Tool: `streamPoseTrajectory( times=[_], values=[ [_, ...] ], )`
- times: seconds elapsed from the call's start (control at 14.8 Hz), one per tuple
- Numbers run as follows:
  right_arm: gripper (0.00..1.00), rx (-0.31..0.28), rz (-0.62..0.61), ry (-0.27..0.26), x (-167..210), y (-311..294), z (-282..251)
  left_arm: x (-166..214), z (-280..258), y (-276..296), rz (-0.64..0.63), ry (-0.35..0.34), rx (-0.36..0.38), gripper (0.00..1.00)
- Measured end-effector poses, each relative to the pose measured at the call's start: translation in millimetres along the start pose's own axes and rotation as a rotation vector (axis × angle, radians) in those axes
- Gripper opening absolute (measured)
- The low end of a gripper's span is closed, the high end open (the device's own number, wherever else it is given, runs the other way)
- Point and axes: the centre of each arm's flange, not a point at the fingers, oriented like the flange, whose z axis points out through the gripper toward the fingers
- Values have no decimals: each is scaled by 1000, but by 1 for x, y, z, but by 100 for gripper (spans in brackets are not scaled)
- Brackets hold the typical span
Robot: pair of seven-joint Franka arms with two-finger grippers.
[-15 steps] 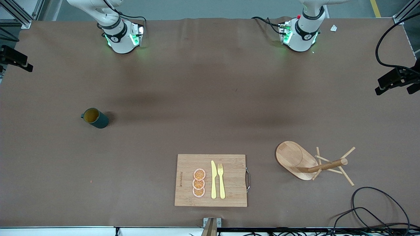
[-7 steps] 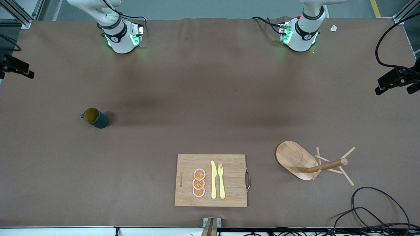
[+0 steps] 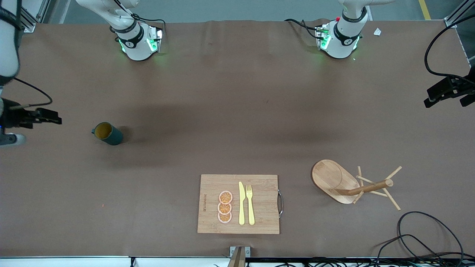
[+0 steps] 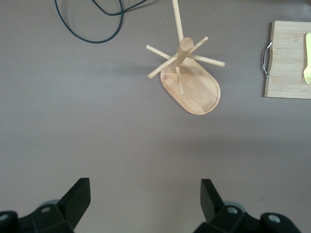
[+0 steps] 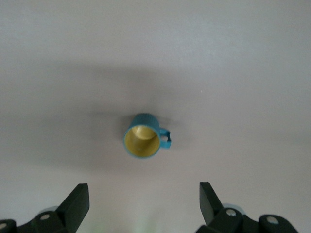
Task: Pass cup and hang on rack
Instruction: 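Reach the right gripper to the teal mug and grasp its rim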
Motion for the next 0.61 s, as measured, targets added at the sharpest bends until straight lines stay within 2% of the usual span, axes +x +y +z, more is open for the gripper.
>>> streamPoseTrajectory(
  times=[0.27, 0.61],
  values=[
    [100, 3, -57, -1, 0, 7, 86, 0, 0, 0, 0, 0, 0, 100],
    [98, -2, -103, 25, -22, 24, 174, 0, 0, 0, 0, 0, 0, 100]
  ],
)
